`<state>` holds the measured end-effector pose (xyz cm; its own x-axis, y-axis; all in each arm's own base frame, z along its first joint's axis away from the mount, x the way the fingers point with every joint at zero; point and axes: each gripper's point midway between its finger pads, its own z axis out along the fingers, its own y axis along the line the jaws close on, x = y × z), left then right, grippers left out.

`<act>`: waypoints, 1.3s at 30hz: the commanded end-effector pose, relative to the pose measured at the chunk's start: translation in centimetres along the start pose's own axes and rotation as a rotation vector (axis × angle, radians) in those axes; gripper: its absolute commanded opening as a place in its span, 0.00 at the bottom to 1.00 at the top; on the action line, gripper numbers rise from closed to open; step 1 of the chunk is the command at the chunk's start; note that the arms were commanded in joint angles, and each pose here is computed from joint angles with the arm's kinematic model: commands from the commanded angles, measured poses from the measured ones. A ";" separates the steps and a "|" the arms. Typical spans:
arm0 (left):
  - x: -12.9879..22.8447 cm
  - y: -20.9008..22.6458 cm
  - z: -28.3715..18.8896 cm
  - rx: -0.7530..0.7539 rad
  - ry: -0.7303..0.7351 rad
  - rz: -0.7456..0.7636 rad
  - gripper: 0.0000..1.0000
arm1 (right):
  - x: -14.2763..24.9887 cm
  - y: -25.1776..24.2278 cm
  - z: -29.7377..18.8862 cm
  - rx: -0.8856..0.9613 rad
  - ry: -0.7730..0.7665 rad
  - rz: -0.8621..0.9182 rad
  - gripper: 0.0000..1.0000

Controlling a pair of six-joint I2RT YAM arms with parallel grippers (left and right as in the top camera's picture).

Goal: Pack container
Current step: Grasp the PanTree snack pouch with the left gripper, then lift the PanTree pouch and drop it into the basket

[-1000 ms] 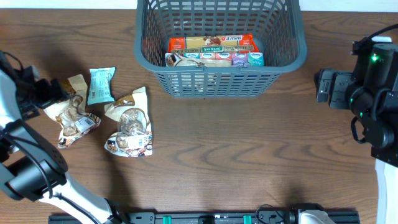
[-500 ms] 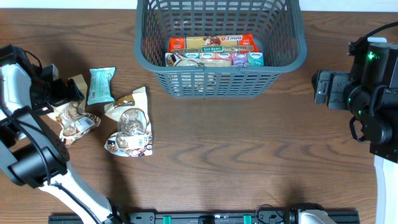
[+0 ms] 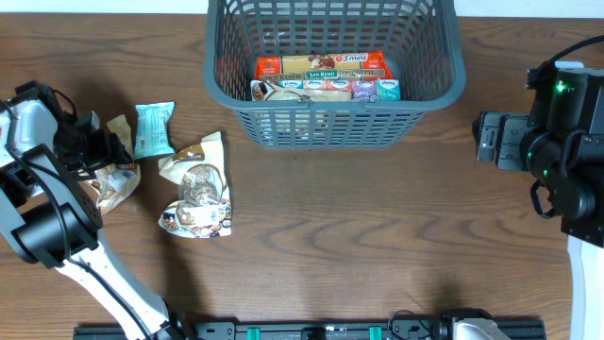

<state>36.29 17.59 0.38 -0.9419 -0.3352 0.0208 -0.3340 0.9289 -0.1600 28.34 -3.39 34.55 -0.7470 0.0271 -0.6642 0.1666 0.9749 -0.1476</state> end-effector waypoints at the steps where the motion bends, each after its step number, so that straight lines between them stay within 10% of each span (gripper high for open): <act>1: -0.4 0.3 0.7 0.003 -0.004 0.001 0.64 | 0.2 -0.1 0.0 0.002 0.006 0.020 0.99; 5: -0.9 0.4 0.7 0.000 -0.022 -0.043 0.61 | 0.2 -0.1 0.0 0.002 0.006 0.020 0.99; 9: -1.0 0.4 0.7 0.000 -0.028 -0.090 0.06 | 0.2 -0.1 0.0 0.001 0.008 0.020 0.99; 25: -2.1 0.0 -2.6 -0.008 -0.120 -0.080 0.06 | 0.6 -0.2 0.0 0.003 0.023 0.016 0.99; 39: -4.7 -3.7 -25.9 -0.078 -0.816 0.059 0.06 | 0.6 -0.2 0.0 0.003 0.023 0.017 0.99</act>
<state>41.22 20.26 22.92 -0.7042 -0.3032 -0.6420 -0.3377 0.9384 -0.0728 27.96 -3.38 34.22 -0.7606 0.0268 -0.6487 0.1626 0.9752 -0.1503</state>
